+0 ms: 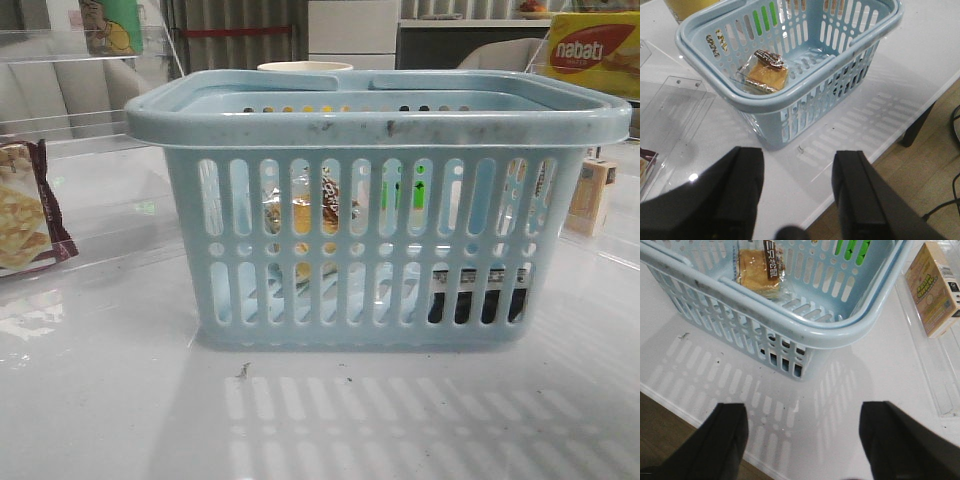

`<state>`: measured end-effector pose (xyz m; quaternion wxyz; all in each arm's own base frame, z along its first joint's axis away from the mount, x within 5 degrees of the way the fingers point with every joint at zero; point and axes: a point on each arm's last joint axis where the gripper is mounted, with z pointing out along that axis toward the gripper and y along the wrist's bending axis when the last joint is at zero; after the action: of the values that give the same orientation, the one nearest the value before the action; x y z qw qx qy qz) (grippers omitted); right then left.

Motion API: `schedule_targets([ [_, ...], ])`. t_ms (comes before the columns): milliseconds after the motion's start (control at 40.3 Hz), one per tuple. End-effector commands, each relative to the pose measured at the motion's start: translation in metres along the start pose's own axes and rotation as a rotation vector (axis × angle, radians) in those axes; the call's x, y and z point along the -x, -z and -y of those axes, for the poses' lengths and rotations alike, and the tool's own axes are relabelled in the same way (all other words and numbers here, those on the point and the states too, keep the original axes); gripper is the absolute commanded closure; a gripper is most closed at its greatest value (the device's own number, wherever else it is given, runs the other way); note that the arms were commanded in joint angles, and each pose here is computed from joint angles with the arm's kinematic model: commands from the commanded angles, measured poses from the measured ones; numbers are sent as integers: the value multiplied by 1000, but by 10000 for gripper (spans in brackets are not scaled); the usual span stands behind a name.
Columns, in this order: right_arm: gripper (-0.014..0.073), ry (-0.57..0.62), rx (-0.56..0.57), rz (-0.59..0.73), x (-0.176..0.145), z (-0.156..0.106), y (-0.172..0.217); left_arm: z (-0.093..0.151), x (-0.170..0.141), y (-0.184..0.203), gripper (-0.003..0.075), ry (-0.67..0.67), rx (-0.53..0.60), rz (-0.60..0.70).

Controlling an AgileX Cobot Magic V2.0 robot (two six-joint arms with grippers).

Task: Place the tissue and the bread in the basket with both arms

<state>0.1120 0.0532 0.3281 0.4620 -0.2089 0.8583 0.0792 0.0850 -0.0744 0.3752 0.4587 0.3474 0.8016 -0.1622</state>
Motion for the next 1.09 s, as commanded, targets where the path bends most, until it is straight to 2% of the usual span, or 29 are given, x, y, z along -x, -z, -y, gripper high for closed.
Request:
schedule_targets([
  [0,24,13,-6,90,12,1,5,2,-6,14,339,-8,11,95],
  [174,24,13,-6,90,12,1,5,4,-29,15,339,-12,16,88],
  [397,29,17,-11,73,10,1,5,5,-38,8,339,-10,12,56],
  [446,60,23,-17,62,10,2,5,5,-38,8,339,-10,12,58],
  [570,236,29,-22,50,8,2,4,5,-38,8,370,-11,13,58],
  [669,398,29,-22,49,8,2,4,5,-37,8,458,-11,14,60],
  [769,504,29,-22,49,8,2,4,5,-37,8,542,-11,14,63],
  [868,542,28,-22,48,8,2,4,5,-37,8,627,-11,14,63],
  [1066,540,28,-22,43,7,2,4,5,-37,8,630,-11,14,63],
])
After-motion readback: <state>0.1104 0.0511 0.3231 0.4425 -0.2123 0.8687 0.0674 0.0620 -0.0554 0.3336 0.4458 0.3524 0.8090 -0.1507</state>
